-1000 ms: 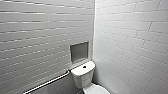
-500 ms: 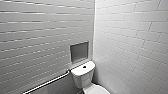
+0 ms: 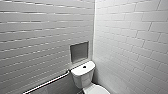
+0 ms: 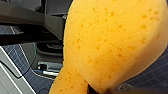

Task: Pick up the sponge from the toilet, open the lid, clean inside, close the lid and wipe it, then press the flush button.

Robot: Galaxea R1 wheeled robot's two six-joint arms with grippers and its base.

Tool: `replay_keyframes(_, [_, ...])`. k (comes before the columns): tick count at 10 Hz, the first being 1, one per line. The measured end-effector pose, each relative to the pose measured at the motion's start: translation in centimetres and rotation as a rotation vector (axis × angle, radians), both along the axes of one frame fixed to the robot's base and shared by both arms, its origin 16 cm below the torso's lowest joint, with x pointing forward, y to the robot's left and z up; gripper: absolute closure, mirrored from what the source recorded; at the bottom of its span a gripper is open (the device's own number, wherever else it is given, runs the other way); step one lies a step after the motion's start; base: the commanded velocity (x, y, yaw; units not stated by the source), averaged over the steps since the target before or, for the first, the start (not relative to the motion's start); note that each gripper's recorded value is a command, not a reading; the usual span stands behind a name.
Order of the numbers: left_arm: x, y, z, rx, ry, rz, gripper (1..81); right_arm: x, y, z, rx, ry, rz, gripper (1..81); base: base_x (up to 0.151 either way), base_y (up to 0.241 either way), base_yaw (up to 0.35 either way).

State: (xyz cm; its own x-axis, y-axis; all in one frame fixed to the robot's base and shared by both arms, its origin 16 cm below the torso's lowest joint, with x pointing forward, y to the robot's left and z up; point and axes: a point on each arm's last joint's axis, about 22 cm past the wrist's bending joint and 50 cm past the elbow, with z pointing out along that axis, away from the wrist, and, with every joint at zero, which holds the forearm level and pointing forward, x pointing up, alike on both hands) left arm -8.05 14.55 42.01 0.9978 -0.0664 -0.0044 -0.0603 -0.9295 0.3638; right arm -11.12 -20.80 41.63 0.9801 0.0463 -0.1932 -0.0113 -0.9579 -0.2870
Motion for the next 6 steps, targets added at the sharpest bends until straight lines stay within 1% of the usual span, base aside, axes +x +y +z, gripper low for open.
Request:
replay_keyframes(1, [0.3,-0.1,0.0,-0.003,-0.015,0.006,1.0,1.5,0.2,-0.1,0.005,-0.010,0.003,81.1,0.000,0.000,0.000])
replay_keyframes(2, [0.3,0.0,0.0,-0.004,-0.018,0.008,1.0,2.9,0.3,-0.2,0.007,-0.014,0.021,81.1,0.000,0.000,0.000])
replay_keyframes(3, [0.4,0.0,0.1,-0.010,-0.019,0.008,1.0,3.9,0.4,-0.1,0.019,-0.029,0.027,81.1,0.000,0.000,0.000])
replay_keyframes(4, [0.4,-0.1,0.3,-0.023,-0.021,0.008,1.0,3.3,0.7,0.2,0.042,-0.027,0.032,81.1,0.000,0.000,0.000])
replay_keyframes(5, [0.5,-0.3,0.6,-0.042,-0.024,0.009,1.0,2.3,1.3,0.8,0.076,-0.021,0.032,81.1,0.000,0.000,0.000])
replay_keyframes(6, [0.5,-0.3,1.0,-0.061,-0.025,0.010,1.0,1.7,2.5,1.7,0.127,-0.021,0.029,81.1,0.000,0.000,0.000])
